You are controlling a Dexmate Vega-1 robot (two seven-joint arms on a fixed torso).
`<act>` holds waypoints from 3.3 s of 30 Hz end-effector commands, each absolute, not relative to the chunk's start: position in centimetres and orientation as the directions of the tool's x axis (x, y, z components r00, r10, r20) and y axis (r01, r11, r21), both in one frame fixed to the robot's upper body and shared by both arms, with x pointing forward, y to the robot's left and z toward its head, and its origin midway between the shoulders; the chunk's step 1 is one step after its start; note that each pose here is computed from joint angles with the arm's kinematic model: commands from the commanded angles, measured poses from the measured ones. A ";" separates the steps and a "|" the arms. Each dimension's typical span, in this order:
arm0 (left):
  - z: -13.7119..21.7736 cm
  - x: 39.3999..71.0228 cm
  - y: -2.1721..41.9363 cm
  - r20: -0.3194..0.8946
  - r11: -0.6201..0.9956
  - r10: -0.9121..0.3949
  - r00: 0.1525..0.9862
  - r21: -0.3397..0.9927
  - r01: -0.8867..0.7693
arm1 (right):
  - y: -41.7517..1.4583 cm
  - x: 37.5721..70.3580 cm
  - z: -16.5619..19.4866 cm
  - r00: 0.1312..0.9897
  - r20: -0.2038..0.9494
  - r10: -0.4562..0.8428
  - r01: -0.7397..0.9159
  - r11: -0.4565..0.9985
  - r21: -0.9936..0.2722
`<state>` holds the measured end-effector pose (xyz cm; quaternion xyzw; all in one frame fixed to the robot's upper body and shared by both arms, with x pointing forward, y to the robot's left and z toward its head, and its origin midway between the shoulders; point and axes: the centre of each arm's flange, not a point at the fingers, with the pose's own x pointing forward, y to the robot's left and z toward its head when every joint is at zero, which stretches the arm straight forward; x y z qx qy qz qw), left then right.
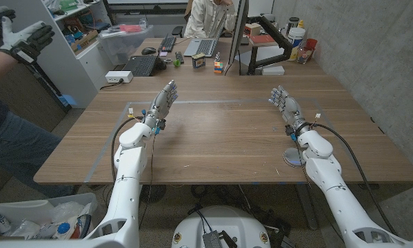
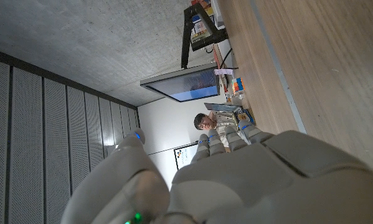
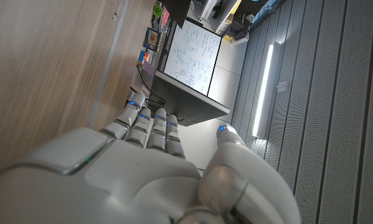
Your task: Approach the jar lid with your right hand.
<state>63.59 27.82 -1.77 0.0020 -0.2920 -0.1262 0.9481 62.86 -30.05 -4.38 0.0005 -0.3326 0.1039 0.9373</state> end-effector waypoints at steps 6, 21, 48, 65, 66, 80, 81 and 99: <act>-1.8 63.9 27.7 0.551 0.965 -0.251 0.796 0.079 0.250 | -30.4 62.0 -4.6 0.745 0.630 0.222 -0.203 0.974 -0.103; -1.1 63.7 27.6 0.555 0.963 -0.262 0.790 0.098 0.251 | -31.5 60.8 -4.9 0.737 0.640 0.219 -0.195 0.975 -0.109; 0.0 63.4 26.4 0.574 0.959 -0.276 0.771 0.110 0.262 | -32.6 58.9 -4.3 0.717 0.645 0.263 -0.170 0.964 -0.205; 0.4 64.2 26.0 0.564 0.955 -0.291 0.772 0.129 0.266 | -32.9 58.0 -4.6 0.702 0.659 0.272 -0.157 0.961 -0.229; 0.5 64.2 25.9 0.564 0.955 -0.293 0.773 0.127 0.269 | -32.9 58.0 -4.6 0.701 0.659 0.271 -0.157 0.961 -0.228; 1.1 64.5 26.1 0.564 0.952 -0.302 0.769 0.139 0.272 | -32.4 57.8 -4.5 0.699 0.655 0.287 -0.144 0.954 -0.264; 1.2 64.5 26.1 0.563 0.952 -0.304 0.768 0.145 0.270 | -32.4 57.8 -4.5 0.698 0.655 0.290 -0.145 0.953 -0.267; 1.7 64.5 25.5 0.557 0.950 -0.312 0.770 0.166 0.265 | -32.9 56.9 -5.2 0.692 0.666 0.278 -0.114 0.953 -0.280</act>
